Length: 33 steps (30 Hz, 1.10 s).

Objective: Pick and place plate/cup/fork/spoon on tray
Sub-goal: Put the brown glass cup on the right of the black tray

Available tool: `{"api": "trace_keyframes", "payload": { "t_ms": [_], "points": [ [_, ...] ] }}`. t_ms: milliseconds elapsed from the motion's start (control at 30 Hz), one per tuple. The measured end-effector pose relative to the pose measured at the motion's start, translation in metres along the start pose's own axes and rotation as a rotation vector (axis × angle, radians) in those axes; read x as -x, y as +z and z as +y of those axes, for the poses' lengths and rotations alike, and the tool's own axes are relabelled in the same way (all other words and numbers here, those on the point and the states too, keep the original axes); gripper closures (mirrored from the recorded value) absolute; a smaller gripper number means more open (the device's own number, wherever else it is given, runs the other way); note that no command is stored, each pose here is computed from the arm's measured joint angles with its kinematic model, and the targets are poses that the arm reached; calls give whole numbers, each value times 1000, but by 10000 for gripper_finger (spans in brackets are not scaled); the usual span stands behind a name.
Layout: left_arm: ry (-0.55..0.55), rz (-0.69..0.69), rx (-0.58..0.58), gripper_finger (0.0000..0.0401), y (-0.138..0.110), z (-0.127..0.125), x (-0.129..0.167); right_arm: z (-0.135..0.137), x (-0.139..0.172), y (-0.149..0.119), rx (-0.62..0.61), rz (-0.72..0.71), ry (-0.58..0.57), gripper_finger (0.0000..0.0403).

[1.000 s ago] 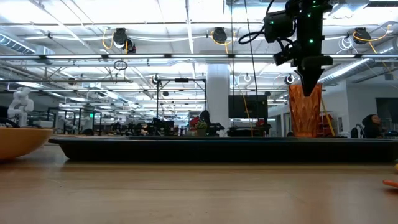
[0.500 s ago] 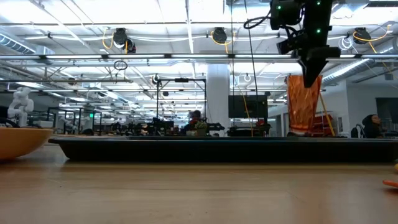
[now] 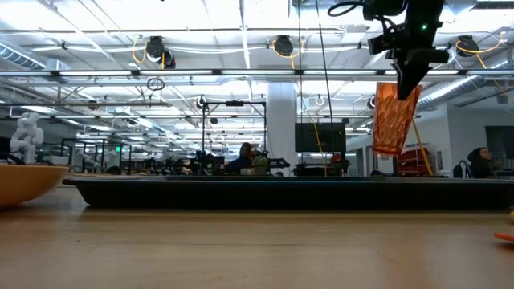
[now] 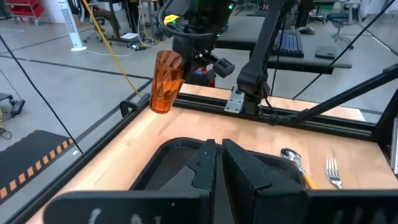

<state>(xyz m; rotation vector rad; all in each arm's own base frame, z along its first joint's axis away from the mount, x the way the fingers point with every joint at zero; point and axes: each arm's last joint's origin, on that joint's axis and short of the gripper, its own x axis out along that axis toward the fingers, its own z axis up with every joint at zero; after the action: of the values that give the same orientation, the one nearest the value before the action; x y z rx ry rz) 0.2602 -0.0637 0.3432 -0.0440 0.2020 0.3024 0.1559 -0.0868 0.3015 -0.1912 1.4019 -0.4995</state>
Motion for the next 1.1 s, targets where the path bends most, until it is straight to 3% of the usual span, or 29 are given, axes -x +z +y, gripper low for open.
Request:
{"api": "trace_keyframes", "payload": {
  "t_ms": [733,1100],
  "points": [
    [1,-16,12,370,2,1,0,2,2,0,18,-15,1,399],
    [1,-17,-3,370,2,1,0,10,29,14,92,-156,-3,399]
  ]
}}
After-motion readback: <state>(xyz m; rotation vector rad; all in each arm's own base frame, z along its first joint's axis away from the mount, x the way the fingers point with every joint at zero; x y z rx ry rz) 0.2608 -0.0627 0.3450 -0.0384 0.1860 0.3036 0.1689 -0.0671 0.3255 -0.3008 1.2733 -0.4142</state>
